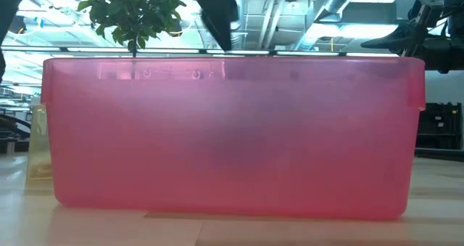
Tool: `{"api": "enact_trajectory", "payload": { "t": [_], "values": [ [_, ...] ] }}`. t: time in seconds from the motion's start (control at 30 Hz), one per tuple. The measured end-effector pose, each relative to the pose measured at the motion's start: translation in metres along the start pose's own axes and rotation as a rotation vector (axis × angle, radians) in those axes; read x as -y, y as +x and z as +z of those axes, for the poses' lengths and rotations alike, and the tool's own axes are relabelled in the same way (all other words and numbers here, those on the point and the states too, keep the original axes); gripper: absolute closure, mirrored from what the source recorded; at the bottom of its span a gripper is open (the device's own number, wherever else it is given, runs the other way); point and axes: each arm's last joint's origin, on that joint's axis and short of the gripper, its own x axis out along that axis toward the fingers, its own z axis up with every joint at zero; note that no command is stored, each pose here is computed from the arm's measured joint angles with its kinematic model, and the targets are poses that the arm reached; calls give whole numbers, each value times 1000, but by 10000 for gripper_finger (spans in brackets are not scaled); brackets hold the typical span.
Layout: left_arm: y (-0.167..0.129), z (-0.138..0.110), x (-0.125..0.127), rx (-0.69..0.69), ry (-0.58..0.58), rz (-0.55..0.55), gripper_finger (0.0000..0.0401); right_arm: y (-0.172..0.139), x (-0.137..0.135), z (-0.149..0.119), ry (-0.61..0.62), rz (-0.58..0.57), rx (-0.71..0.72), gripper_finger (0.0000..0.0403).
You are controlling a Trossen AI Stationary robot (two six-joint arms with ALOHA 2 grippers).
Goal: Pick and place medicine bottles into bin by pill shape (circle, oval)
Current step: Put the yellow tablet bottle into the red bin
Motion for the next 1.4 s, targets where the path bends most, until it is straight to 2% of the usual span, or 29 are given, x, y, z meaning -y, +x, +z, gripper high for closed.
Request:
{"api": "enact_trajectory", "payload": {
  "t": [0.1,0.2,0.33,0.5,0.7,0.9,1.03,1.4],
  "values": [
    [-21,-23,22,24,-40,-3,158,0,0,0,0,0,-1,198],
    [-26,-52,49,9,-72,14,158,0,0,0,1,1,-2,198],
    [-20,-82,80,4,-70,4,155,0,0,0,25,2,-3,198],
    [7,-100,103,-31,-53,-2,127,0,0,0,26,1,-4,198],
    [39,-114,106,-51,-76,22,89,0,0,0,27,-2,-6,198],
    [53,-125,104,-106,-75,-5,85,0,1,-1,29,-4,-7,198],
    [58,-125,105,-65,-76,-10,85,0,0,-1,28,-4,-7,198],
    [74,-135,101,-77,-97,-6,132,0,1,-1,29,-5,-6,198]
  ]
}}
